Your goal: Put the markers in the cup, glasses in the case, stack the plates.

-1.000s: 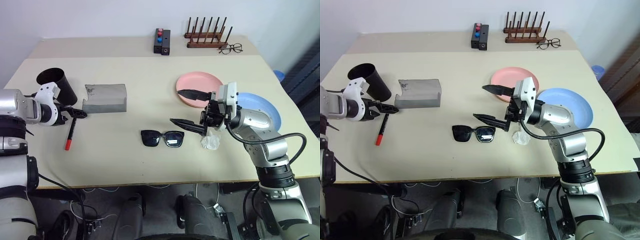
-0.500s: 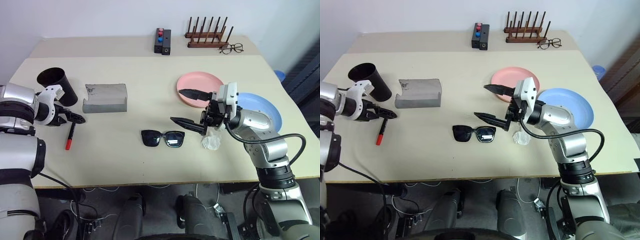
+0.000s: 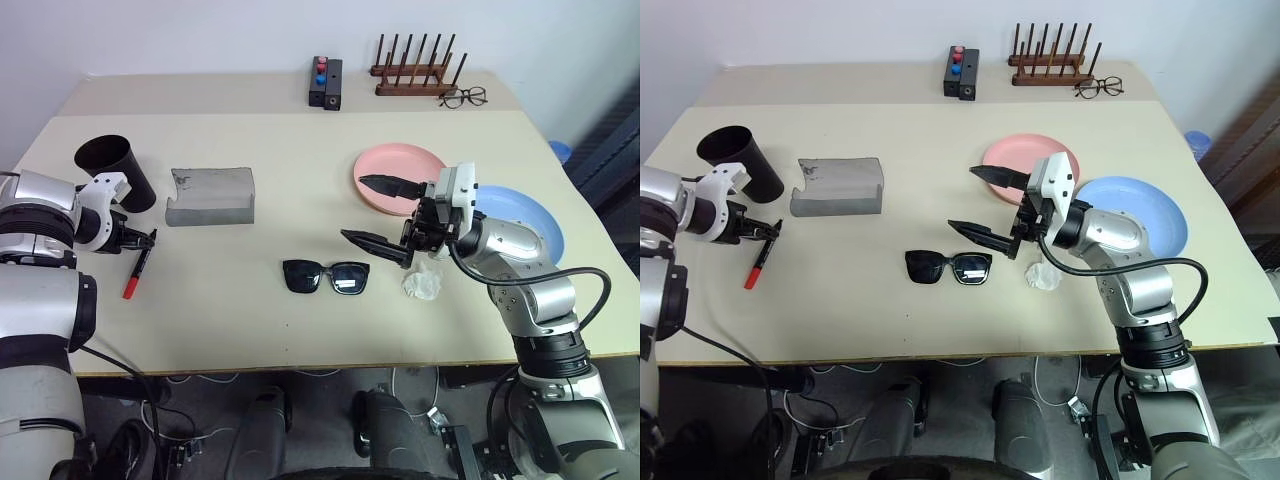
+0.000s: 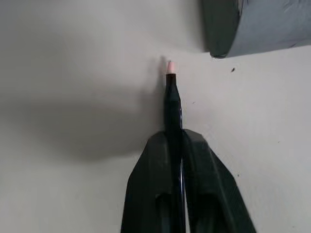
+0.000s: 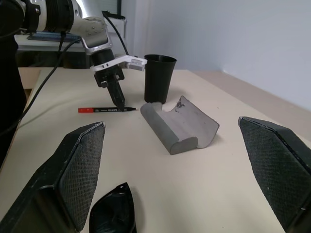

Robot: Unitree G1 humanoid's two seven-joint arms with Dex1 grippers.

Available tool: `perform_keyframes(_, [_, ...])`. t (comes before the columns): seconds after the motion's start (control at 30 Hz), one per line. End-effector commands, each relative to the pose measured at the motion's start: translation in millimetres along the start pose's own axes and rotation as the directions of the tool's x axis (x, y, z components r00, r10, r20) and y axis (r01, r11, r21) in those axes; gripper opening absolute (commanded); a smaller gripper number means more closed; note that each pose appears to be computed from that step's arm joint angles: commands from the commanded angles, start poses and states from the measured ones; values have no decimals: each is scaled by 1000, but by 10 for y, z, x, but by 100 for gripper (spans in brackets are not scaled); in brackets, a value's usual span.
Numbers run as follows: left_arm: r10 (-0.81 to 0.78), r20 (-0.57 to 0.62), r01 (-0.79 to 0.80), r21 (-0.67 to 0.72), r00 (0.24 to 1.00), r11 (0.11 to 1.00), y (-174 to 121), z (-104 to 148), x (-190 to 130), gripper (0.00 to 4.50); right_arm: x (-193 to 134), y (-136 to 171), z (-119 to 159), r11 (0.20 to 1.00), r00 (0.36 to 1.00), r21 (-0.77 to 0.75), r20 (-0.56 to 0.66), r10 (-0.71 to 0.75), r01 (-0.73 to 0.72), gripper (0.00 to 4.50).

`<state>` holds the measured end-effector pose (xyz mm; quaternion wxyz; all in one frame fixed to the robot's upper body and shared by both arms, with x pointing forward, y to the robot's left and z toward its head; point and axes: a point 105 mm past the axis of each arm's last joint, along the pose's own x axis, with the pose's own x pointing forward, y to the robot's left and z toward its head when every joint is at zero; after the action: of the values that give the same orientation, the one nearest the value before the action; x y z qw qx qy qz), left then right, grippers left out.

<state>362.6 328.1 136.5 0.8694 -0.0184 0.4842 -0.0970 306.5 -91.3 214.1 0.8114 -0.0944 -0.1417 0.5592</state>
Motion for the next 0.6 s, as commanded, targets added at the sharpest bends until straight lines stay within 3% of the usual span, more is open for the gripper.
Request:
perform_keyframes(0.03, [-11, -3, 11, -22, 1000, 1000, 16, -33, -15, 3, 15, -26, 144, 998, 999, -56, 36, 1, 1, 450])
perform_keyframes(0.47, [-40, 48, 41, -18, 998, 999, 25, 111, -419, 3, 35, -58, 174, 998, 999, -58, 53, -2, 5, 450])
perform_keyframes(0.6, [-61, 146, 61, -1, 987, 998, -59, 266, -650, 3, 32, -106, 204, 999, 997, -46, 78, -25, 28, 450])
